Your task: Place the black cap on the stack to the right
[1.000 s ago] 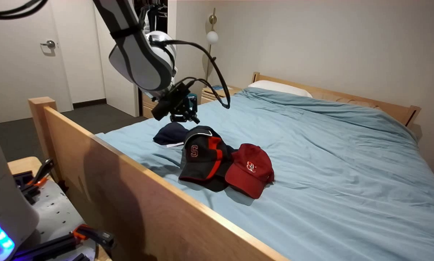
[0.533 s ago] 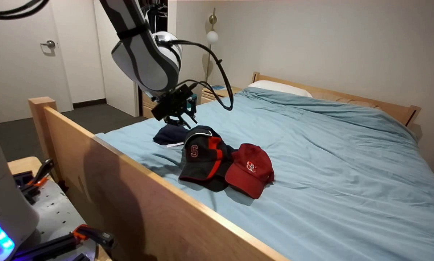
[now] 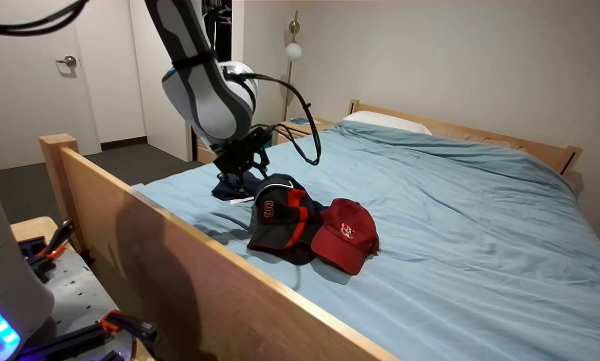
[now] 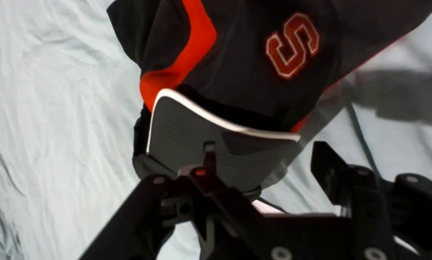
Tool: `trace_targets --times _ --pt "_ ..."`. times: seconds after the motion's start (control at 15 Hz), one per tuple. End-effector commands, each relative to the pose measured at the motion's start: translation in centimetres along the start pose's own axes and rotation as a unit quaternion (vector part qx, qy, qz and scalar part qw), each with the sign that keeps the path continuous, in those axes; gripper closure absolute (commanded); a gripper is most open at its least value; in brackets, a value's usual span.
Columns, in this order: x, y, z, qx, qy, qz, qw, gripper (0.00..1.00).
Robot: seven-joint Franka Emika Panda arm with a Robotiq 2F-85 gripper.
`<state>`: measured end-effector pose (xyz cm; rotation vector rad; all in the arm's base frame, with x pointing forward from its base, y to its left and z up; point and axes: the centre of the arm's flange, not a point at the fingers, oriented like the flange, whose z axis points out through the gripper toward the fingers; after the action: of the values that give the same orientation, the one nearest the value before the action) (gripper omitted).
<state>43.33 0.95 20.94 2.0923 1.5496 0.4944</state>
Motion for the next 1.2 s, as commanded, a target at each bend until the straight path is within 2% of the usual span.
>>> trace_targets --times 0.0,0.2,0.4,0.67,0.87,1.13 --pt "0.7 0.6 1.2 0.032 -0.021 -0.094 0.9948 0.02" --pt "0.8 0.3 2.9 0.035 -0.046 -0.168 0.984 0.0" --pt "2.0 1.1 3.6 -0.014 -0.045 -0.219 0.9746 0.0" --pt "4.3 3.0 3.2 -0.063 -0.033 -0.235 0.9694 0.0" --pt "4.7 3.5 3.6 -0.071 -0.031 -0.243 0.967 0.0" --pt "4.0 3.3 3.9 -0.063 -0.032 -0.245 0.9669 0.0"
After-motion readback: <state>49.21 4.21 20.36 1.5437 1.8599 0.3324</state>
